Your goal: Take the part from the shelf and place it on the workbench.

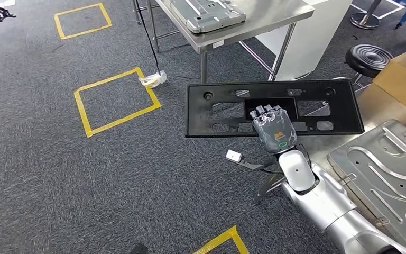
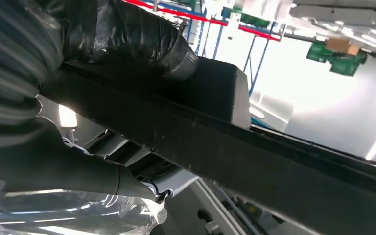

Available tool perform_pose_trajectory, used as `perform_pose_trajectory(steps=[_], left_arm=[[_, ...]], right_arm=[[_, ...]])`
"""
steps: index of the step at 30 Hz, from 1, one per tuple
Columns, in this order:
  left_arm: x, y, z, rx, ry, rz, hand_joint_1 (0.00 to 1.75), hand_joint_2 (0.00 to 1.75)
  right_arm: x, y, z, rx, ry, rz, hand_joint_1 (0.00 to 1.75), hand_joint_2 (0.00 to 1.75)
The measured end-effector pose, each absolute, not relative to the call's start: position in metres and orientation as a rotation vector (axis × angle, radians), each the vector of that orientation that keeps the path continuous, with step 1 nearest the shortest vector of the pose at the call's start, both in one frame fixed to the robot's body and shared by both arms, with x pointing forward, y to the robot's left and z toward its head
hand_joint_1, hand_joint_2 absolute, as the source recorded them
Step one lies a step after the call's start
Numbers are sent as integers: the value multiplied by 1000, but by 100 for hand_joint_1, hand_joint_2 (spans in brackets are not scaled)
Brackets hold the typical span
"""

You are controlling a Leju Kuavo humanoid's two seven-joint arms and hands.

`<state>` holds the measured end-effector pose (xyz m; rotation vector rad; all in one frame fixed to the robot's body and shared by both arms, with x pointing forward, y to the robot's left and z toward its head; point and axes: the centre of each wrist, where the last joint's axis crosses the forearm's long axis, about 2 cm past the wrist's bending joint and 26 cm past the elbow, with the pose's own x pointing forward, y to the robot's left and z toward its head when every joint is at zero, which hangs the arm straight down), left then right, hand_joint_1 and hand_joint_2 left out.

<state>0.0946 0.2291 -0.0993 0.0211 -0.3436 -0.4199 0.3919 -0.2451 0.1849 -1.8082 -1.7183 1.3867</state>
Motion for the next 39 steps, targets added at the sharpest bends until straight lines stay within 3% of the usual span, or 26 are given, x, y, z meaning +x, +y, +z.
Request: perform_pose_trajectory(steps=[39], left_arm=[[87,229,-101,29,-328,-451,0,175]], right_arm=[[369,-270,157,-1788,-1636,1302,162,175]])
